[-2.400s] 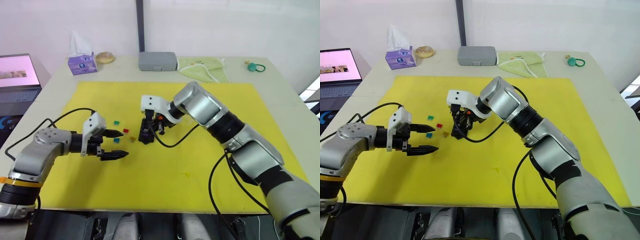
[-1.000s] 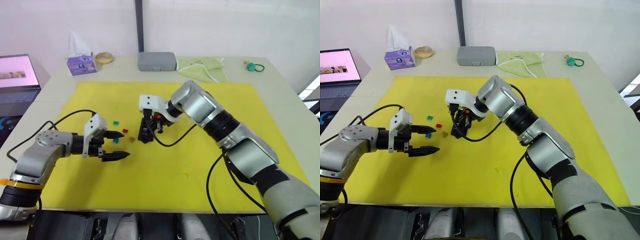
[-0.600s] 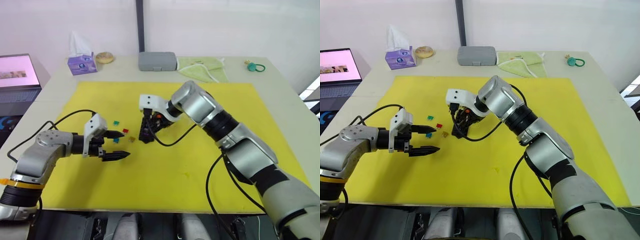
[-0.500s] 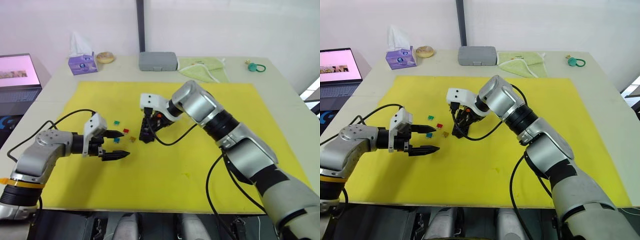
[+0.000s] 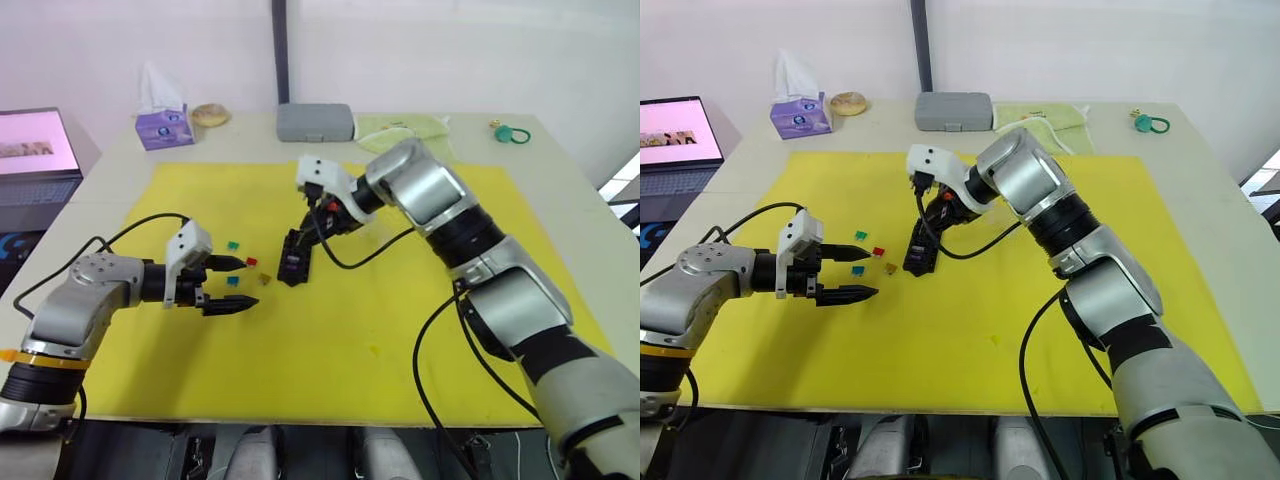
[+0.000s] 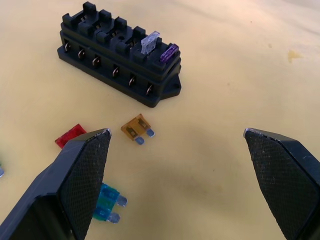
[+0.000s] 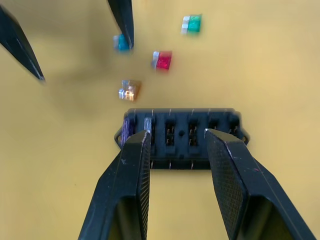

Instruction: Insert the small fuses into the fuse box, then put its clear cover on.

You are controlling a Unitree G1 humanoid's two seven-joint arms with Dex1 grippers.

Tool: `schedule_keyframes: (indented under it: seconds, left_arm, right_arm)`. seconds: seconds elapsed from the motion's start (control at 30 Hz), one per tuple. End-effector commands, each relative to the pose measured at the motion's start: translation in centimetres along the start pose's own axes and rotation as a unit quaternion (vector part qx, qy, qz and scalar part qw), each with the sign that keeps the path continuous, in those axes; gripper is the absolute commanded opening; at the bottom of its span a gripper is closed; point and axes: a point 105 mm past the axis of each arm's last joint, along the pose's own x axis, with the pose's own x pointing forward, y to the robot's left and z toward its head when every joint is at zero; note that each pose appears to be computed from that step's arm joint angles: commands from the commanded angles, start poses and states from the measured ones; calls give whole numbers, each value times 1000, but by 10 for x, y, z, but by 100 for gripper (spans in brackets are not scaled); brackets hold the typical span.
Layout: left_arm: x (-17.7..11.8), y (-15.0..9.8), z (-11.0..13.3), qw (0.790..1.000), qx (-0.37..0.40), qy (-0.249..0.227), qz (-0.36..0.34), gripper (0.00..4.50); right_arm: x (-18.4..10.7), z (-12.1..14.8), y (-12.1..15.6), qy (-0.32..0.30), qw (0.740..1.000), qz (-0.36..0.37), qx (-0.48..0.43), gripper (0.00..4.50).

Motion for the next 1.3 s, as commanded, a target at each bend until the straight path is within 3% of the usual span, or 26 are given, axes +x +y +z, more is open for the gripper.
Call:
schedule_keyframes:
  seconds: [0.03,0.13,0.33,0.8,1.3]
  left_arm:
    - [-22,17,21,999,33,-5,37,450]
    - [-32,26,23,998,42,9,46,450]
    - [-36,30,21,998,44,24,35,450]
    - [-27,23,14,999,34,27,16,450]
    - [-31,22,10,999,33,36,18,450]
  right_arm:
    - [-11,23,5,-112,993,-18,-29,127]
    - [-8,21,21,-151,988,0,-19,2]
    - [9,0,23,-165,985,-47,-29,2]
    - [26,-29,35,-164,985,-53,-20,2]
    - [33,-46,29,-142,987,-66,-16,2]
